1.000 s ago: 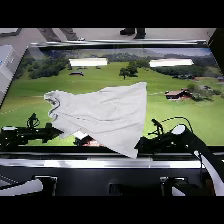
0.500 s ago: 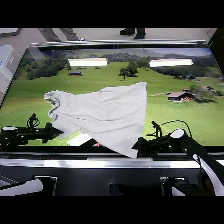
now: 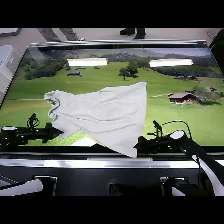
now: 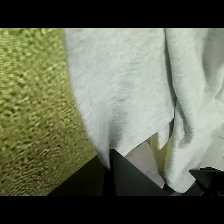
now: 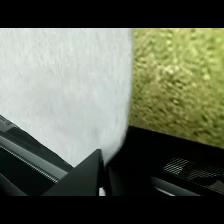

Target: Fold the clothes and pants, and hang the long-sleeved shirts on hangers.

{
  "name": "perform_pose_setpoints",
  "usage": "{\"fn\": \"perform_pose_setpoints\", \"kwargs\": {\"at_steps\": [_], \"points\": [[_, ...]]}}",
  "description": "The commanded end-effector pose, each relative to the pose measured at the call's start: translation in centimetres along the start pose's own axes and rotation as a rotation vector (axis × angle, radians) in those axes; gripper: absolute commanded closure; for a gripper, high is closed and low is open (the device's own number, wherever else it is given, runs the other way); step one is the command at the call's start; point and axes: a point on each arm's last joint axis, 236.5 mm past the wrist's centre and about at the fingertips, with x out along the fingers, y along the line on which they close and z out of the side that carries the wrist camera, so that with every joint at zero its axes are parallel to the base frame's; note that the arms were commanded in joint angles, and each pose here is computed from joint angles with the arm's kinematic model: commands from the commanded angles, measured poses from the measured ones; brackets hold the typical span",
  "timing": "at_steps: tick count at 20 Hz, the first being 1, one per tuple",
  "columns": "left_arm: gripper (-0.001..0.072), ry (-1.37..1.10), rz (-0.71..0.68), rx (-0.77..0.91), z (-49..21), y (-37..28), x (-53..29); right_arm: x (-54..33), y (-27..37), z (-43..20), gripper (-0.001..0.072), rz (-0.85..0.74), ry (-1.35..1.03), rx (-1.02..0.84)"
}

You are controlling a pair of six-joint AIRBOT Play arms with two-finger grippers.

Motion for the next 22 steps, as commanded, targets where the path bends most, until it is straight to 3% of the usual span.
{"fn": "perform_pose_setpoints", "kwargs": {"at_steps": [1,4,7,11,14,19,22], "points": [[0.0687,-0.012,-0.012,-0.001,0.3,-0.4,-0.1,-0.3,2.6,-0.2,0.0683,0.105,0.008,-0.018],[0.0688,-0.057,-0.038,0.059,2.7,-2.7,-1.3,-2.3,5.9,2.4,0.0685,0.142,-0.066,-0.116],[0.0688,-0.124,-0.046,0.201,6.9,-8.1,-3.8,-7.7,11.0,10.1,0.0686,0.094,-0.293,-0.246],[0.0689,-0.35,-0.077,0.441,13.5,-20.2,-10.7,-20.2,19.7,20.4,0.0686,-0.013,-0.694,-0.411],[0.0689,-0.583,-0.124,0.643,15.3,-31.1,-19.3,-28.2,27.3,23.8,0.0685,0.013,-0.892,-0.533],[0.0689,-1.021,-0.168,0.964,7.4,-46.6,-36.5,-40.5,38.2,19.4,0.0685,0.11,-1.141,-0.747],[0.0689,-1.272,-0.203,1.023,-1.4,-49.6,-44.2,-44.8,40.6,12.6,0.0684,0.118,-1.194,-0.85]]}}
